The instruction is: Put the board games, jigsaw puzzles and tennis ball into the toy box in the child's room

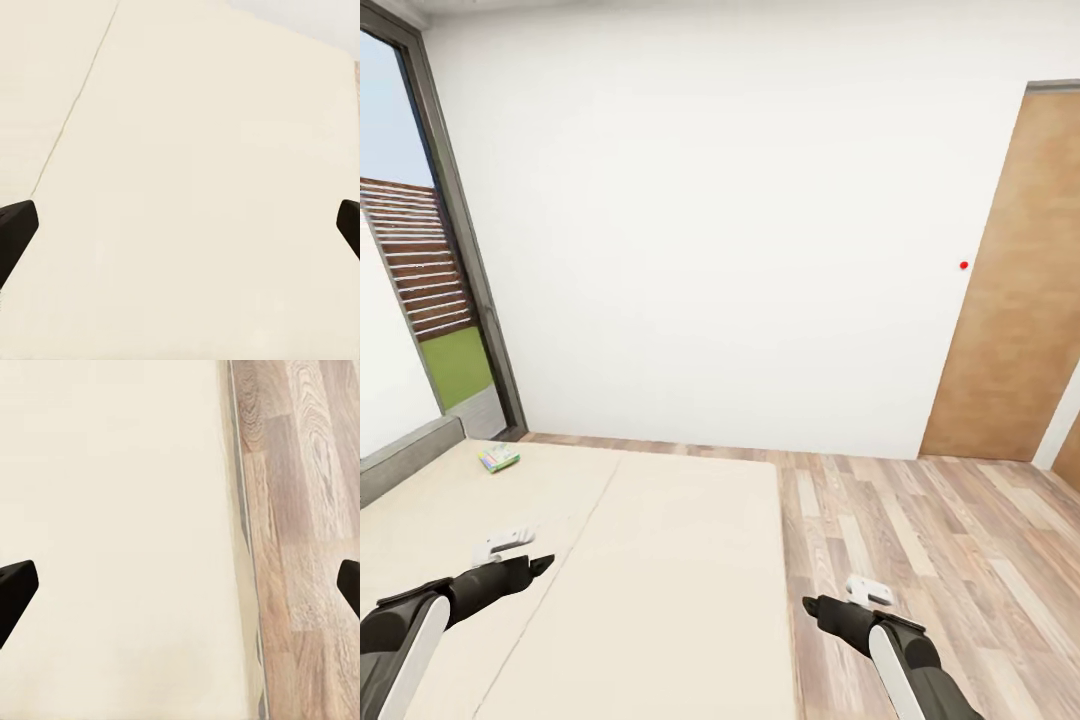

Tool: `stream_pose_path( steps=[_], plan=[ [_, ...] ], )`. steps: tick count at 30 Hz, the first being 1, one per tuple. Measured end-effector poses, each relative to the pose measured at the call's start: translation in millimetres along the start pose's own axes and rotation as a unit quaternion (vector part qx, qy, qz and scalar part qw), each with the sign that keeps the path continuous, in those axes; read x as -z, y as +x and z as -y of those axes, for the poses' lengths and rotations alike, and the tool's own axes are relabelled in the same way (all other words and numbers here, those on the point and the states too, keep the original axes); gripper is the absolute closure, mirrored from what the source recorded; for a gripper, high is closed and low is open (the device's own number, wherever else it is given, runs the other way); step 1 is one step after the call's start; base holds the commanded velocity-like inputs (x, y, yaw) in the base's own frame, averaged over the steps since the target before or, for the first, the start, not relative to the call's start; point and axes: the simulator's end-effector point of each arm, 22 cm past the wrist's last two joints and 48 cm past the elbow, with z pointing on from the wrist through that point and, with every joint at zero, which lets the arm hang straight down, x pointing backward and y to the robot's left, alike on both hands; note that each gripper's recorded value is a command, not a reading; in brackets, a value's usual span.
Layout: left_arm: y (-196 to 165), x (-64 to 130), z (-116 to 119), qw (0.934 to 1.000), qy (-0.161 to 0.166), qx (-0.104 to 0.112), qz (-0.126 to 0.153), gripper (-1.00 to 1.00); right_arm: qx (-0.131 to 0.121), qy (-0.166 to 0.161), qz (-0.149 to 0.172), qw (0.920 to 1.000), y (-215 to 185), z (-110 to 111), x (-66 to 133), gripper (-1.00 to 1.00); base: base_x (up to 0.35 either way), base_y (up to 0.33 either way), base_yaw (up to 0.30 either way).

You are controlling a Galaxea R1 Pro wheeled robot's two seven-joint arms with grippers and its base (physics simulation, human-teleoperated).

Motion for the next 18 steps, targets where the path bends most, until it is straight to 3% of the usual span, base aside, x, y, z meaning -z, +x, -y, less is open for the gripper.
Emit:
stream_pose_path(
  steps=[9, 18],
  plan=[
    [-1.7, 1.0, -0.2, 1.0000, 0.000, 0.000, 0.002, -1.00, -0.001, 0.000, 0.001, 1.0000, -0.8, 0.1, 0.7, -1.00, 0.000, 0.013, -0.100],
    [-2.8, 2.0, -1.0, 1.0000, -0.001, -0.001, 0.003, -1.00, 0.000, 0.000, 0.002, 1.0000, -1.6, -0.2, 1.2, -1.00, 0.000, 0.102, -0.080]
  ],
)
